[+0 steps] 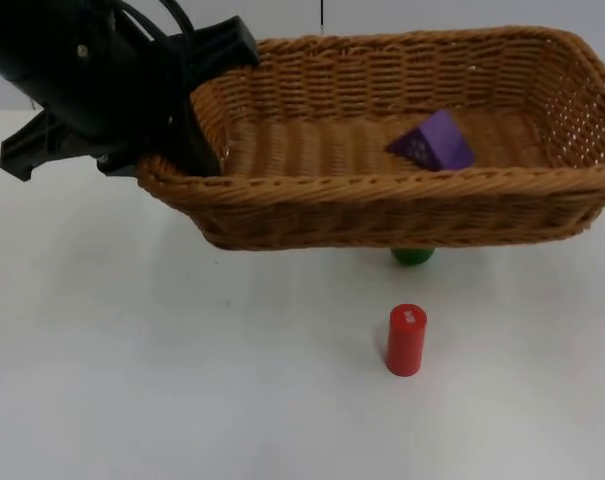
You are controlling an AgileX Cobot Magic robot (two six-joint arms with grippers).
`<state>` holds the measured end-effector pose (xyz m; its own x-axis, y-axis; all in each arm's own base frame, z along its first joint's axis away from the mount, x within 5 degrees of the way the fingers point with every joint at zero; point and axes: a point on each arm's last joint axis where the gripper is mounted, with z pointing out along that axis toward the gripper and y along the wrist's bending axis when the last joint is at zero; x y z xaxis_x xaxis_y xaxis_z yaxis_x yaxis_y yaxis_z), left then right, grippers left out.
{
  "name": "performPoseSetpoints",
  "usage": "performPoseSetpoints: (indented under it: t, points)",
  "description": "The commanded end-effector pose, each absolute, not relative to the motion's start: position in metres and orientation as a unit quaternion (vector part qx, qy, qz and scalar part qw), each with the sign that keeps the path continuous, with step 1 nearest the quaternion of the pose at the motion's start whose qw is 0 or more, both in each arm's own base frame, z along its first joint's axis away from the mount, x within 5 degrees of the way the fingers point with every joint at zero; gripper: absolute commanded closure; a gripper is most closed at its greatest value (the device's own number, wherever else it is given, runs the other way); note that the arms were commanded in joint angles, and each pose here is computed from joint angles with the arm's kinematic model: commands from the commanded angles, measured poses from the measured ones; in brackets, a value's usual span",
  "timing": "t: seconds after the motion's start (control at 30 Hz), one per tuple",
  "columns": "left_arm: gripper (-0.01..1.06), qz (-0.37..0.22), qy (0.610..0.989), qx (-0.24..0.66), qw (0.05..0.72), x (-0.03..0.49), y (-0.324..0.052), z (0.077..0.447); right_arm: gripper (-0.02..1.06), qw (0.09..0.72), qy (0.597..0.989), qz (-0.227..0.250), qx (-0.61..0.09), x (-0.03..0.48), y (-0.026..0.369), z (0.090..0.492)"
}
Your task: Pick up the basket with the left hand and place the triangular block into the basket with the right hand.
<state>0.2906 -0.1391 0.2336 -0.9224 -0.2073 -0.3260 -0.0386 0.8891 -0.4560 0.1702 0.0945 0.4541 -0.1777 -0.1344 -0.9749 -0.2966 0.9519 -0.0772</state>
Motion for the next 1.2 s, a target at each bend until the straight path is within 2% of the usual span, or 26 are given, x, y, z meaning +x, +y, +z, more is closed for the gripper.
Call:
performPoseSetpoints:
  t: [0.0,0.27,0.47,0.6,0.8,0.9,1.03,1.17]
  points:
    - [1.04,-0.233,0.950,-0.075,0.195,0.293,-0.141,0.234,0.01,0.643,0.756,0.051,-0.114,0.155,0.075,0.464]
    - [1.04,-0.223,0.954,-0.071,0.186,0.298,-0.142,0.222,0.01,0.652,0.754,0.039,-0.064,0.115,0.034,0.475]
    - [1.04,-0.223,0.951,-0.072,0.201,0.300,-0.142,0.223,0.01,0.620,0.780,0.020,-0.082,0.111,0.031,0.468]
    - [1.04,-0.221,0.951,-0.069,0.206,0.301,-0.141,0.223,0.01,0.594,0.793,0.051,-0.123,0.108,0.039,0.463]
    - [1.04,-0.216,0.952,-0.065,0.207,0.301,-0.141,0.223,0.01,0.593,0.794,0.050,-0.124,0.111,0.042,0.464]
    - [1.04,-0.216,0.952,-0.064,0.208,0.301,-0.141,0.223,0.01,0.577,0.799,0.046,-0.163,0.126,0.059,0.465]
    - [1.04,-0.216,0.952,-0.064,0.209,0.301,-0.141,0.223,0.01,0.561,0.798,0.071,-0.208,0.147,0.087,0.467]
    - [1.04,-0.215,0.952,-0.063,0.208,0.301,-0.140,0.223,0.01,0.584,0.779,0.097,-0.205,0.163,0.103,0.481]
